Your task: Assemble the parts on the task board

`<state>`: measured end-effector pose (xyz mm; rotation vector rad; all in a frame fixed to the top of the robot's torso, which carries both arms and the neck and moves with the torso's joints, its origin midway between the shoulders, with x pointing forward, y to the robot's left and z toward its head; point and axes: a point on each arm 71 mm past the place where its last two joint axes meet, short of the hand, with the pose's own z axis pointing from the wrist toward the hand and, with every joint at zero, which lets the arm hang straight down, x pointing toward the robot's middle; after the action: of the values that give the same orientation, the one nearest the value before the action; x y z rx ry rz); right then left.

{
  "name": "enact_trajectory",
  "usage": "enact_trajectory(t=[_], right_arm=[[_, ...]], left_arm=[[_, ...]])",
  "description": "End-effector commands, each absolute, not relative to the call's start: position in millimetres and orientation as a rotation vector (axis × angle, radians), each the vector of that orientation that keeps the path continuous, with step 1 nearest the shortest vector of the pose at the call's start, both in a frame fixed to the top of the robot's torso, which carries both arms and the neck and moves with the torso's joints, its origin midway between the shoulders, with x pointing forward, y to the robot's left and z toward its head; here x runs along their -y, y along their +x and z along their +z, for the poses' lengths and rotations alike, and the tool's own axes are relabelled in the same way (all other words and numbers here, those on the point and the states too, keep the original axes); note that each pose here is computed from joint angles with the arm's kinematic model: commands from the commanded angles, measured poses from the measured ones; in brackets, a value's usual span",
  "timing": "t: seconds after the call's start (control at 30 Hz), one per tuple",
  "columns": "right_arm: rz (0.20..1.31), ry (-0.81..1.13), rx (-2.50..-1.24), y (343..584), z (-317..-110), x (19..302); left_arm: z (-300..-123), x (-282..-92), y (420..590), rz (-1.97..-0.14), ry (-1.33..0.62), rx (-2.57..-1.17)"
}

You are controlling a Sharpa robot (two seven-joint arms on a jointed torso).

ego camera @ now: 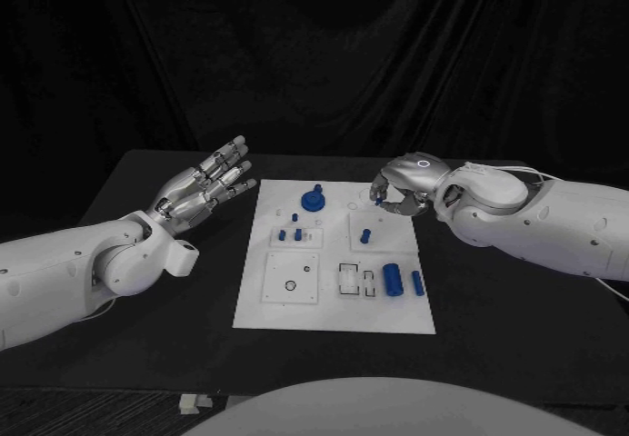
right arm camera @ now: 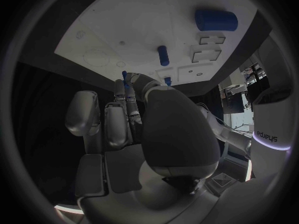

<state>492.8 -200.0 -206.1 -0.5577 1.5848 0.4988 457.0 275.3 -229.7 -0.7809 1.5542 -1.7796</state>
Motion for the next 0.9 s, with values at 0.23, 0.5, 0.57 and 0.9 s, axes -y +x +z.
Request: enact_trajectory(t=[0.23, 0.5, 0.57, 0.9], right_arm=[[0.601, -0.576, -1.527, 468.6, -183.6, 164.5], [0.716, -0.625, -1.523, 448.1, -191.4, 126.5], [0.734, -0.634, -1.532, 444.9, -196.5, 119.2], [0.786, -0.669, -1.580, 436.8, -219.8, 91.3]], left_arm=[[-221.8, -275.3, 454.6, -1.898, -0.714, -1.390], [-224.7, -275.7, 453.7, -1.894, -0.722, -1.396], [-224.9, -276.3, 453.5, -1.891, -0.722, -1.395], [-225.0, -278.3, 453.0, -1.877, -0.723, -1.388]])
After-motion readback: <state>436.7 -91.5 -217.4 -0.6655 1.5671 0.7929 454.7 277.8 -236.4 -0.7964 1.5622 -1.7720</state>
